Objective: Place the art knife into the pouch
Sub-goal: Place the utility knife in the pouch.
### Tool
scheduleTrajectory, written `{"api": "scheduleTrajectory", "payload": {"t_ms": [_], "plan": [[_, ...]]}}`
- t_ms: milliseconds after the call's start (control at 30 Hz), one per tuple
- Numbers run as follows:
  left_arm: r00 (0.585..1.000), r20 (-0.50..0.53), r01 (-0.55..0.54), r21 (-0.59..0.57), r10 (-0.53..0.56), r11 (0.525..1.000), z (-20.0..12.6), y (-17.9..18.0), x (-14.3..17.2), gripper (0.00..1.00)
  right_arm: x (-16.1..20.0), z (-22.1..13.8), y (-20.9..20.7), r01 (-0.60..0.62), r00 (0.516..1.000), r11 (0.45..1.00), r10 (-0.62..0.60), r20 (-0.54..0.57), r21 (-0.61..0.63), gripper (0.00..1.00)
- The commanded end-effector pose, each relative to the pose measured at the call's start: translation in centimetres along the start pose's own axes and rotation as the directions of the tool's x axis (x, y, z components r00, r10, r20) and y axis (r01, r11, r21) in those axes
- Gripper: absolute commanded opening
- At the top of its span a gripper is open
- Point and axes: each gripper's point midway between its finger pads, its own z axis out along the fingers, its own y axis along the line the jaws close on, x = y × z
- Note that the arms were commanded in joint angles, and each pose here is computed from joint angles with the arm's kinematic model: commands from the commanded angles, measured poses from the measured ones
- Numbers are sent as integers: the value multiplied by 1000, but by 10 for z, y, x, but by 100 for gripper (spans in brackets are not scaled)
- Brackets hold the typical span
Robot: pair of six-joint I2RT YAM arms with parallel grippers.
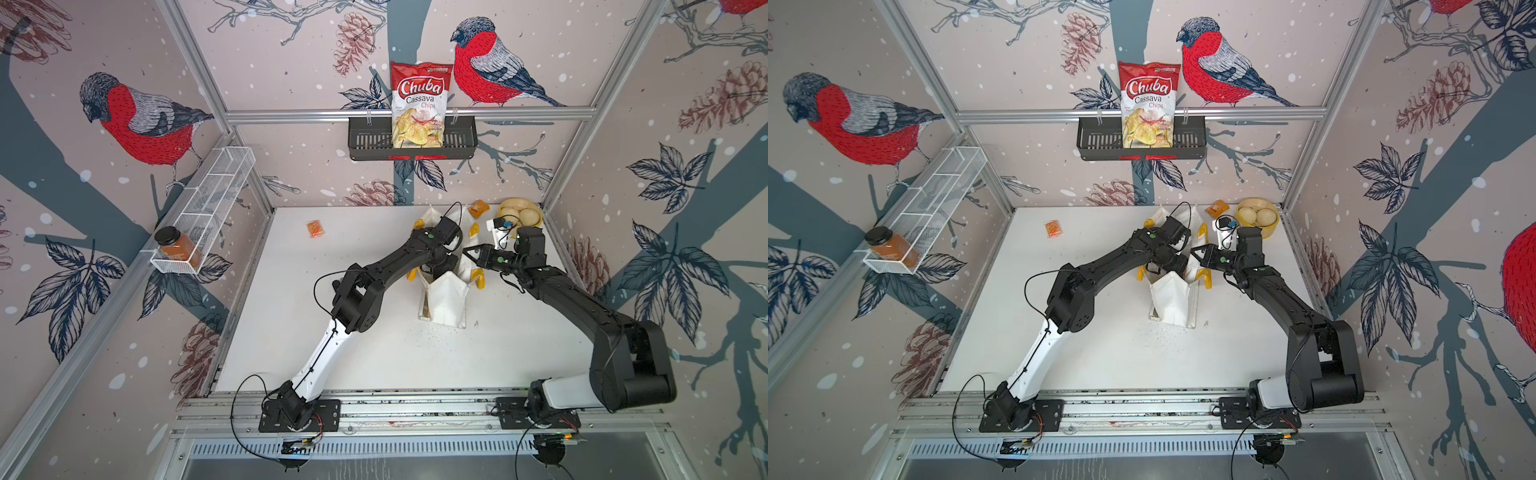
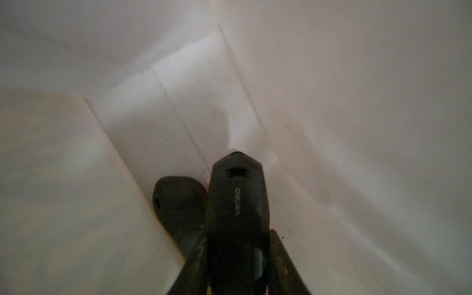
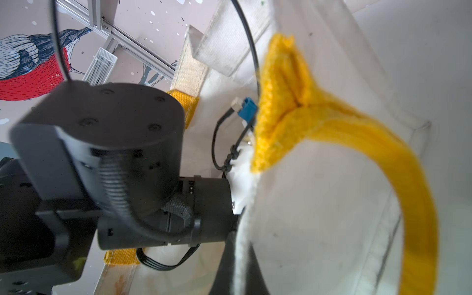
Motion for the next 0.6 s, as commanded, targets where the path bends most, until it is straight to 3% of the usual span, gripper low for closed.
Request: {"api": "scheduleTrajectory", "payload": {"t_ms": [0,333,567], "plan": [[1000,18,6,22,-7,1000,-9,-4,-1,38,-8,0,9,42,999,998,-41,28,-37,0],[1000,-21,-21,26,22,999,1,-5,15,51,-12,-4,8,43,998,999,-42,39,-22,0],[990,-139,-41,-131,23,991,11,28,56,52,-27,-20,1,27,996,1000,-28,83,11,0]]}}
